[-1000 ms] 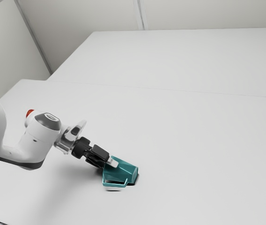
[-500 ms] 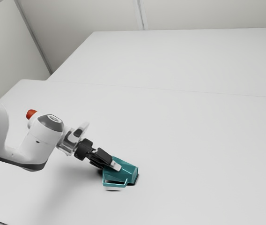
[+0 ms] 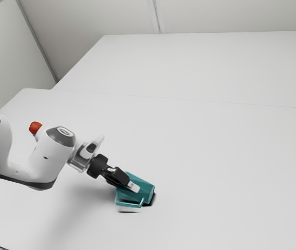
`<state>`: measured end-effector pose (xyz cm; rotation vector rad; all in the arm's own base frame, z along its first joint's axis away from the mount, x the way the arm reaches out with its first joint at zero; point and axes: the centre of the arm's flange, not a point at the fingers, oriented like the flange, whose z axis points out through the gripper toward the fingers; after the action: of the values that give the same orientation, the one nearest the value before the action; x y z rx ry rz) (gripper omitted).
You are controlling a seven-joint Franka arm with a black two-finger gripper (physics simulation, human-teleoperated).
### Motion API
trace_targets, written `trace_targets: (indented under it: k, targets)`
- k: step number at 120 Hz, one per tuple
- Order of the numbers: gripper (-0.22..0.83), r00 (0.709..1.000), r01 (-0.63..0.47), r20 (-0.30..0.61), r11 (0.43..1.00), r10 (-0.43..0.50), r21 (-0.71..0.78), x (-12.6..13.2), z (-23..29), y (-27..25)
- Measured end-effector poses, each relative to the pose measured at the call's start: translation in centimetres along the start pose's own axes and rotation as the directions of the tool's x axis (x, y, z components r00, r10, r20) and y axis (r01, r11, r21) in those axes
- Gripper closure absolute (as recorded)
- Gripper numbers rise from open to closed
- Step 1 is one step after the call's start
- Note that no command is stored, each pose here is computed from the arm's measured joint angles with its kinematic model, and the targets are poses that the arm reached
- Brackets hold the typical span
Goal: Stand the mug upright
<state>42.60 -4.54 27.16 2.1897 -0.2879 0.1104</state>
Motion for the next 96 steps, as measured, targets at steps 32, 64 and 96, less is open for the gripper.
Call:
trace_targets:
  k: [32,64,96]
  targets:
    - [0.75,0.989,-0.126,-0.075,0.992,0.125,-0.006,2.3,-3.2,5.7]
    - [0.76,0.911,-0.412,0.092,0.880,0.401,0.236,9.1,-7.7,13.0]
    - [0.76,0.784,-0.616,0.491,0.581,0.380,0.533,12.0,-8.9,12.0]
